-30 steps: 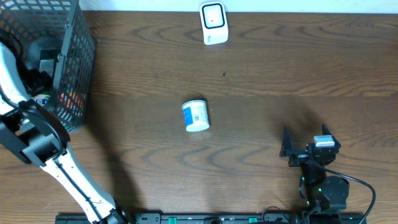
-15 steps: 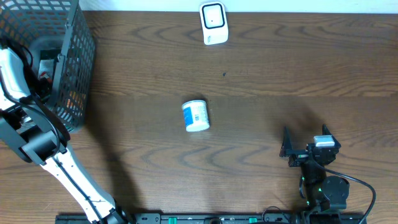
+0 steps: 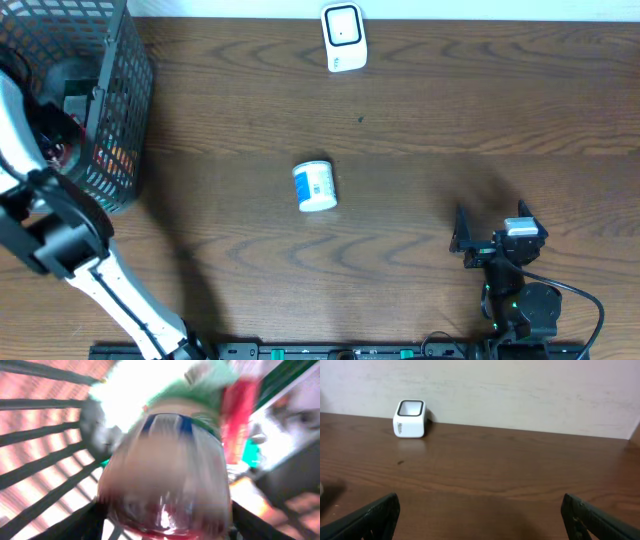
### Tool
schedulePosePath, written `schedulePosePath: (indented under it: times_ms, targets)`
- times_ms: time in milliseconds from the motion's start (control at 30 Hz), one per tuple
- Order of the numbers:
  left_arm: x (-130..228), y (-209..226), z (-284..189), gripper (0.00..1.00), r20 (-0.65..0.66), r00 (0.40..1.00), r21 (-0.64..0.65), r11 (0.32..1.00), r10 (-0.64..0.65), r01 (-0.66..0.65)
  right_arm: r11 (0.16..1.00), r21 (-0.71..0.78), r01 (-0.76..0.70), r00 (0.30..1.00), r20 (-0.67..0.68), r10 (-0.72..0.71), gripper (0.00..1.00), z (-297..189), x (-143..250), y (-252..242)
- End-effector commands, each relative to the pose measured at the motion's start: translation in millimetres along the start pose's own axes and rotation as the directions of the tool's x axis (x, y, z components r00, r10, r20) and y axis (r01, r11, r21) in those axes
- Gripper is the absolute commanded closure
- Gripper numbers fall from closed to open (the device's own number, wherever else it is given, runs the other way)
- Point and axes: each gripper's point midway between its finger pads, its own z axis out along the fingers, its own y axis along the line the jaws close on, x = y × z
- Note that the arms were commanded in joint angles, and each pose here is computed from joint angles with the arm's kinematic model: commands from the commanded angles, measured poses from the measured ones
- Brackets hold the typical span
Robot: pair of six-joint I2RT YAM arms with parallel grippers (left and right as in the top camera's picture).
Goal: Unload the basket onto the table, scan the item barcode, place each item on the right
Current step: 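Reach the left gripper into the basket and grasp the green-capped jar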
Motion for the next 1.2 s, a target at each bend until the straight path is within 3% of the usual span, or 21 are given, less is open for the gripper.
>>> schedulePosePath:
  times_ms: [0,233,300,433,600,900,1167]
  targets:
    - [-14.8,19.4,-97.1,0.41,0.253,0.959,0.063,0.992,-0.125,0.112,1.0,-0.004,-0.012,1.0,0.001,0.012,0.01,-0.2,0.0,1.2]
    - [-6.1,34.7,-171.1,0.39,0.414,0.882,0.153,0.972,-0.226,0.177,1.0,-0.005,-0.012,1.0,0.001,0.012,0.01,-0.2,0.0,1.3]
    - [-6.9,36.6,-182.7,0.29,0.446,0.863,0.168,0.97,-0.235,0.178,1.0,-0.004,-0.012,1.0,0.001,0.012,0.01,-0.2,0.0,1.2]
    - [-10.1,35.5,-180.2,0.18,0.449,0.861,0.17,0.969,-0.237,0.178,1.0,-0.004,-0.012,1.0,0.001,0.012,0.01,-0.2,0.0,1.2]
    - [-6.1,30.1,-144.8,0.14,0.37,0.905,0.131,0.976,-0.212,0.175,1.0,-0.004,-0.012,1.0,0.001,0.012,0.01,-0.2,0.0,1.2]
    - [0.2,11.7,-33.9,0.13,0.124,0.984,0.022,0.992,-0.127,0.126,1.0,-0.004,-0.012,1.0,0.001,0.012,0.01,-0.2,0.0,1.2]
    - [12.9,-2.7,62.0,0.13,-0.095,0.995,-0.046,0.999,-0.025,0.02,1.0,-0.004,-0.012,1.0,0.001,0.012,0.01,-0.2,0.0,1.2]
